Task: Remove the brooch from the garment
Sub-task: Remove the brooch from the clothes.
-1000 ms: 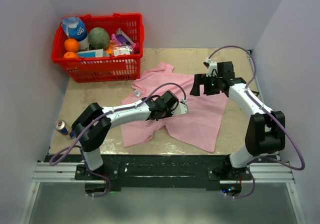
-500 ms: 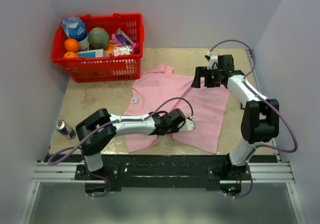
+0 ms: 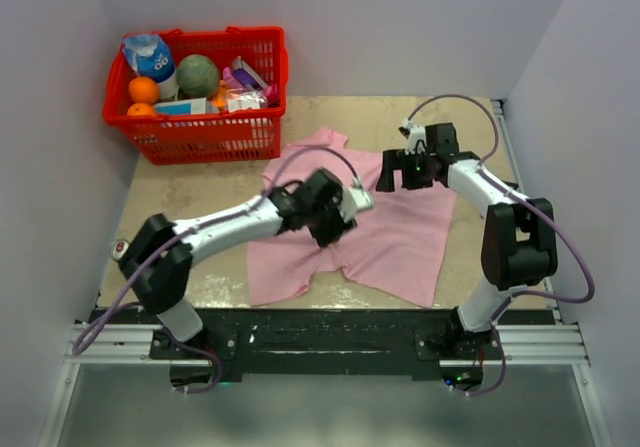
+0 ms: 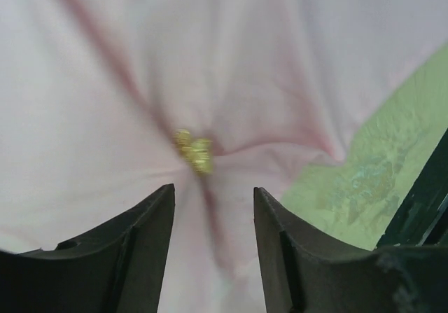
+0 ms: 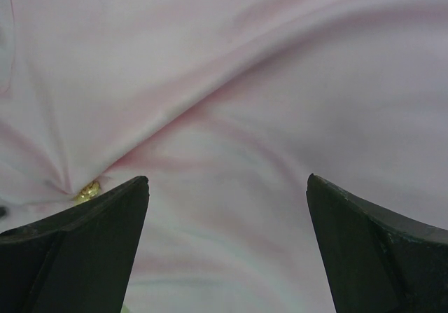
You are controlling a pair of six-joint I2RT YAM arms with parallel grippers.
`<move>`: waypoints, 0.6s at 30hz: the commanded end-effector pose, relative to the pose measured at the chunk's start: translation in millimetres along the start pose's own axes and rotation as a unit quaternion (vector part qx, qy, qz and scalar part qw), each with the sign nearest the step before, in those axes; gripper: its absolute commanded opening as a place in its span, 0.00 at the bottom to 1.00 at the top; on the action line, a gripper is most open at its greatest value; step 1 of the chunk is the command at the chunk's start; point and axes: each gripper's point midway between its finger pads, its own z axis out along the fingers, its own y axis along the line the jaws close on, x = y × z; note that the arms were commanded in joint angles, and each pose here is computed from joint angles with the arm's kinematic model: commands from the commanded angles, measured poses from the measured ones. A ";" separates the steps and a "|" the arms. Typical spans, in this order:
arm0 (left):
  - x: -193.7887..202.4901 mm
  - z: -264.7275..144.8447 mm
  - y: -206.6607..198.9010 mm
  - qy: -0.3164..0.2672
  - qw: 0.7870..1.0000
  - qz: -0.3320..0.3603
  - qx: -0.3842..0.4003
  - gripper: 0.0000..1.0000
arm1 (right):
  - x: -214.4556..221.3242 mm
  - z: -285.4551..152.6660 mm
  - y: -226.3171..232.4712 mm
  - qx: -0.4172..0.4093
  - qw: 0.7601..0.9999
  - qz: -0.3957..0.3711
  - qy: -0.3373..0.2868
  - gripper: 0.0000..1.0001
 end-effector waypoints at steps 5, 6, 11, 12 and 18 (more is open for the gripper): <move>-53.7 -109.7 81.2 -0.170 0.976 -0.132 -0.021 0.57 | 45.4 1.8 64.6 -0.088 0.989 -0.117 0.036 0.98; -38.2 -100.1 80.6 -0.153 0.976 -0.153 -0.015 0.56 | 51.7 4.7 70.9 -0.092 0.987 -0.124 0.044 0.97; 3.1 -63.1 69.7 -0.116 0.957 -0.259 0.067 0.45 | 87.8 24.2 113.7 -0.080 0.977 -0.175 0.089 0.91; 13.5 -55.8 64.8 -0.106 0.955 -0.268 0.074 0.42 | 91.2 27.0 113.7 -0.065 0.976 -0.185 0.090 0.91; 37.7 -31.8 48.6 -0.086 0.931 -0.322 0.148 0.17 | 119.5 40.4 114.5 -0.055 0.978 -0.157 0.127 0.76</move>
